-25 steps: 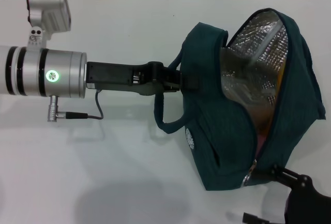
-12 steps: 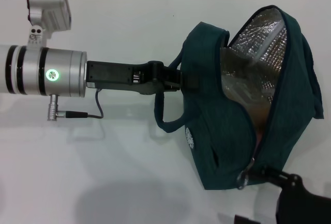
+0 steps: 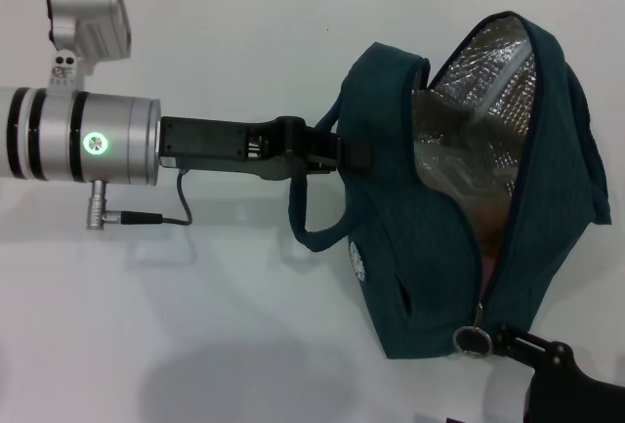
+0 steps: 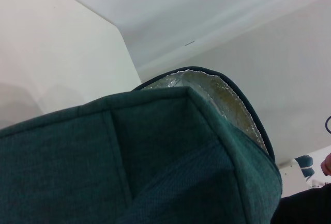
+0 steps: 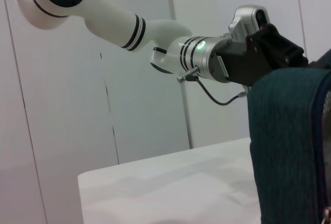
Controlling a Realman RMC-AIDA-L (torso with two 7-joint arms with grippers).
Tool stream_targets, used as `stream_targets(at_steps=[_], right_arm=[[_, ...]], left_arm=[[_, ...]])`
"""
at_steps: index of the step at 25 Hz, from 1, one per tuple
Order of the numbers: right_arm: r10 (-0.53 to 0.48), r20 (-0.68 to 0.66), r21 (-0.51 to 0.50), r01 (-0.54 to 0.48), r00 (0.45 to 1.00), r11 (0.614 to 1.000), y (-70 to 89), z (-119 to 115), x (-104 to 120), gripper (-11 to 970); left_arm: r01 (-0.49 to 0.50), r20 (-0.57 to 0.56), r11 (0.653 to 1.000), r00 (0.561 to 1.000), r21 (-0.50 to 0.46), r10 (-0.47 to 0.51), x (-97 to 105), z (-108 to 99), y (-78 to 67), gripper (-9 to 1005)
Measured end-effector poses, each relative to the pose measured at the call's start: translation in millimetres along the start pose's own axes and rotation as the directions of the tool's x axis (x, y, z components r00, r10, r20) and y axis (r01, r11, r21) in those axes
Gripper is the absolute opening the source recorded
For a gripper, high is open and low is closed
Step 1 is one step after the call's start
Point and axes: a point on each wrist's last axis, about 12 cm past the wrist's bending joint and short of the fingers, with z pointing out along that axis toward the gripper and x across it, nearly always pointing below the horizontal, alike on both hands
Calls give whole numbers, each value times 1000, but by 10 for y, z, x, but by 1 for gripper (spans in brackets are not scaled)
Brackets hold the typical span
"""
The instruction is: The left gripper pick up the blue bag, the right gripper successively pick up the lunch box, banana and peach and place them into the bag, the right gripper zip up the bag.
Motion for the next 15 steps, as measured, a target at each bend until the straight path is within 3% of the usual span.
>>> stream_targets(at_steps=[15], right_arm=[[17, -10, 29, -17, 1000, 999, 15, -34, 34, 843]], left_arm=[[-1, 0, 1000, 1000, -2, 1, -4, -7, 0, 86]])
